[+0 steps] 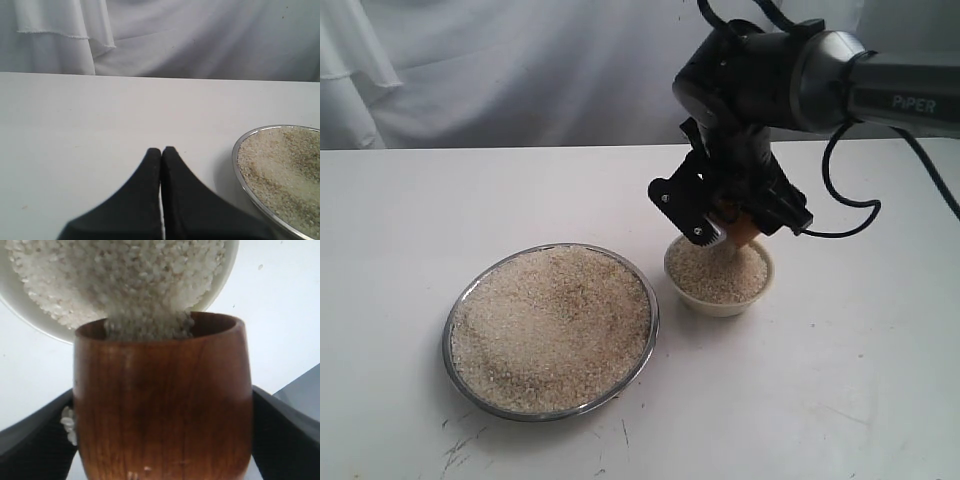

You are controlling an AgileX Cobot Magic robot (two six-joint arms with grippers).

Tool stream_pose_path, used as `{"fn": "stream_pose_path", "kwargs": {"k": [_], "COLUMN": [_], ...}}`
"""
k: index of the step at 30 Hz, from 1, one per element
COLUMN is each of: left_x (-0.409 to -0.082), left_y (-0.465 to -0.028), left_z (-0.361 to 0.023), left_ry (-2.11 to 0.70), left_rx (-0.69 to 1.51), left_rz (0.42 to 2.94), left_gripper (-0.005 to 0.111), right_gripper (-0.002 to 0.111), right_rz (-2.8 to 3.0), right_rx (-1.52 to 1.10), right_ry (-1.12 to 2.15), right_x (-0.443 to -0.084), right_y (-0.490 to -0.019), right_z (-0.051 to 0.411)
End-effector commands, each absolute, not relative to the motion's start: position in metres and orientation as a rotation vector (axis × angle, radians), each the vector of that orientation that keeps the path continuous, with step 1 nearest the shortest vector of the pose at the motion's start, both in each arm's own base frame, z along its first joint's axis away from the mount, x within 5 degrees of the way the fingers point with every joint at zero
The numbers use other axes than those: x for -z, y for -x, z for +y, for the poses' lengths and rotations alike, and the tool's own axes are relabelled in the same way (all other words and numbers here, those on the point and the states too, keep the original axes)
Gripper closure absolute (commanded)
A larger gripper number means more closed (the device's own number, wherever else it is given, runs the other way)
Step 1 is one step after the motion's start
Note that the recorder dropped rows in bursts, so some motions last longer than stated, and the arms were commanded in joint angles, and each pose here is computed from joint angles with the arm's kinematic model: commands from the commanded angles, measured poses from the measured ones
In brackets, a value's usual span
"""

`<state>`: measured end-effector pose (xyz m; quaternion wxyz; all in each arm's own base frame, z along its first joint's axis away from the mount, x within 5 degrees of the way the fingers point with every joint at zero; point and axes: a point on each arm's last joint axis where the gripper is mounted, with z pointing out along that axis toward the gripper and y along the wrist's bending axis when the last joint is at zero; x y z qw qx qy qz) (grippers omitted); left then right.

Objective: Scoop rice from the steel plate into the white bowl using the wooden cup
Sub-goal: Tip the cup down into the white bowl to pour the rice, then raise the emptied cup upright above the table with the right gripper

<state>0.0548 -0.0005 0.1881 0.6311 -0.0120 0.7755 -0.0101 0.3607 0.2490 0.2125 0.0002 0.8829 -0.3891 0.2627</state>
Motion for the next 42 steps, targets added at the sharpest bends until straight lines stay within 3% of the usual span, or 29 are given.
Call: {"fn": "stream_pose_path", "kwargs": {"k": [1, 15, 20, 23, 31, 34, 42], "left_x": [-0.187, -0.187, -0.187, -0.187, -0.187, -0.187, -0.187], "left_y": [-0.055, -0.055, -0.055, -0.055, -0.055, -0.055, -0.055], "left_z": [-0.001, -0.001, -0.001, -0.001, -0.001, -0.001, -0.001], "left_ry": [0.03, 0.03, 0.03, 0.03, 0.03, 0.03, 0.03], "left_rx": [0.027, 0.027, 0.027, 0.027, 0.027, 0.027, 0.027], "left_rz": [1.768, 1.768, 1.768, 1.768, 1.768, 1.768, 1.768], "left_gripper": [0.107, 0.107, 0.107, 0.107, 0.107, 0.107, 0.107], "right_gripper": [0.108, 0.108, 0.108, 0.108, 0.108, 0.108, 0.108], "right_rz": [-1.187, -1.276, -1.753, -1.935, -2.25, -2.402, -2.466], "right_rx": [-0.92, -0.967, -0.415, -0.119, 1.048, 1.403, 1.592], "right_ry": [-2.74, -2.747, -2.871, -2.888, -3.027, -2.894, -2.603], "right_x": [-0.22, -0.238, -0.274, -0.289, -0.283, -0.266, -0.229], "right_y": [-0.359, -0.343, -0.326, -0.331, -0.331, -0.327, -0.307], "right_z": [0.251, 0.263, 0.25, 0.219, 0.163, 0.146, 0.137]}}
